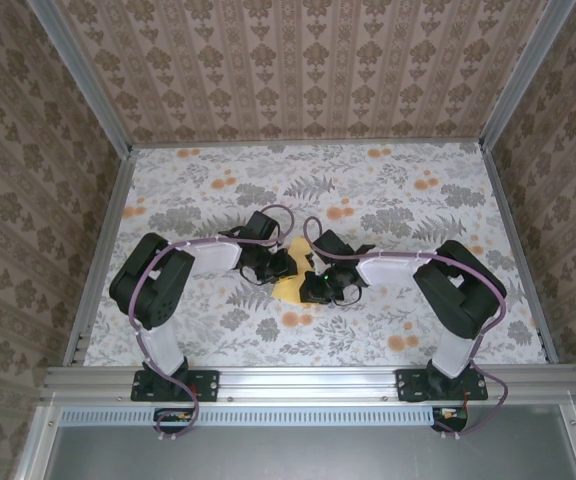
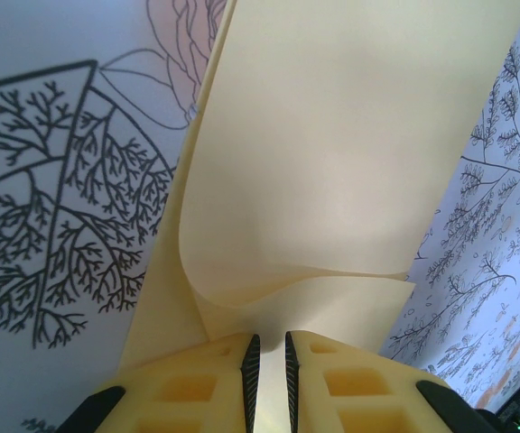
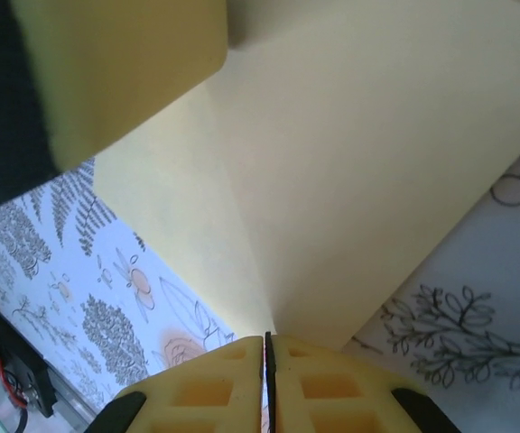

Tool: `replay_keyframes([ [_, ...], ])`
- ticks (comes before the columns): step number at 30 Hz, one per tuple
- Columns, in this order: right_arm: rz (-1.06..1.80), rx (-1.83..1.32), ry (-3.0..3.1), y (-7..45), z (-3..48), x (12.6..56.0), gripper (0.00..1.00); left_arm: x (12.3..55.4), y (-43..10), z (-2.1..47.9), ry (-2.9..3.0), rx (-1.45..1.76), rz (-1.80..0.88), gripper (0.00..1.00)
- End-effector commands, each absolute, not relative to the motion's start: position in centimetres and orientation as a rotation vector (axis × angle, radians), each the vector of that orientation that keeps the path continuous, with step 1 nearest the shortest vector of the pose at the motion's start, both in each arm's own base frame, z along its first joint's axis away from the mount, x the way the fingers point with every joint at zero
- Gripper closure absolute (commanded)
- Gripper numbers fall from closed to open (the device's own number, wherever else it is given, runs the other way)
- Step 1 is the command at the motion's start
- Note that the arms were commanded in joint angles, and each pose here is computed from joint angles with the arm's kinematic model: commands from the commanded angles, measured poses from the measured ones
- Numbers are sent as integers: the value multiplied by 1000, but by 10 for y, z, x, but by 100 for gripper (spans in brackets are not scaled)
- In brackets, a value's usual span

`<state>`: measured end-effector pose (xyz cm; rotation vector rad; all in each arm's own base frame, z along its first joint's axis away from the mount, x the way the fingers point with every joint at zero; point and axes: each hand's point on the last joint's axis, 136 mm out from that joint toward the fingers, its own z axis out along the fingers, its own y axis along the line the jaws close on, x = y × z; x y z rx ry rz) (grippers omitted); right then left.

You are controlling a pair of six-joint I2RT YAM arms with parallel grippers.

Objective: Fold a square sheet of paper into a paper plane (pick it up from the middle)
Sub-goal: Fold the triangle a second time at the center of the table.

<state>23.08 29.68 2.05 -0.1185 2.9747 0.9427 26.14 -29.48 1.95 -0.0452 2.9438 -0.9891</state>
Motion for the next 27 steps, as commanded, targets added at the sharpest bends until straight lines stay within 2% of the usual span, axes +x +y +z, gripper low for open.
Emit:
replay_keyframes([
  [1,959,-164,2985,297,30,221,89,243,-273,-5,3057,-125,-856,79],
  [12,847,-108,3096,281,-7,208,89,244,-274,-4,3056,-123,-858,79],
  [21,933,-144,2927,296,43,234,89,245,-274,-4,3053,-122,-859,79],
  [27,910,-118,2957,298,30,238,90,244,-275,-3,3053,-119,-867,79],
])
